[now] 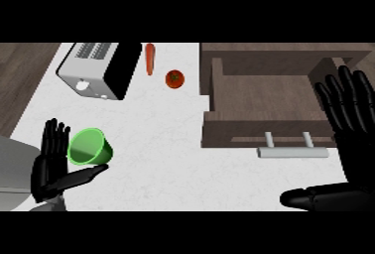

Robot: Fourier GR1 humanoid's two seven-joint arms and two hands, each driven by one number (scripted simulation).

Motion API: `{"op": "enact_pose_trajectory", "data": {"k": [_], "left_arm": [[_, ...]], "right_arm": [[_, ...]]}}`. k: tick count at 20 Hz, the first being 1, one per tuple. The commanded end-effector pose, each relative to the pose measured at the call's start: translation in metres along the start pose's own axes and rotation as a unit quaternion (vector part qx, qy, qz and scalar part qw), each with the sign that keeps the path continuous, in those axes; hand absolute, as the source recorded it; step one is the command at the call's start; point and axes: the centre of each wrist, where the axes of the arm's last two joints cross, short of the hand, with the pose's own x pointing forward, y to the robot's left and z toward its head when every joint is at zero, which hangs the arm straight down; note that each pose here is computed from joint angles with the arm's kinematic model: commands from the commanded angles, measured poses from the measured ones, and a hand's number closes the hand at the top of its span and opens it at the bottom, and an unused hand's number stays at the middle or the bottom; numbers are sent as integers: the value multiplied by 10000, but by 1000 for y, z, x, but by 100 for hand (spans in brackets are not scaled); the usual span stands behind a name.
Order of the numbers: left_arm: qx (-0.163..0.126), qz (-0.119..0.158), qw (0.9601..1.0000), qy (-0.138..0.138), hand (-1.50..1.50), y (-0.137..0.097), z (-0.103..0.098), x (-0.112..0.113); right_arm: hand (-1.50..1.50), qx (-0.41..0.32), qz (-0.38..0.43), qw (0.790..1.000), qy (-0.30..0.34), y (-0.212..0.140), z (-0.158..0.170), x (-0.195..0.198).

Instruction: Pick up the cup, place it into the drawer and close the drawer

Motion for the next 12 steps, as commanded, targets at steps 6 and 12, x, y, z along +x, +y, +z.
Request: {"op": "enact_pose_trajectory", "data": {"k": [6, 12], "left_arm": [[203, 24, 9997, 146, -150, 23, 9, -42], [140, 28, 9997, 196, -150, 47, -1, -38]], "right_arm": [[-150, 99, 6, 10000, 14, 10, 3, -6], [-150, -3, -4, 10000, -59, -13, 4, -3]]}}
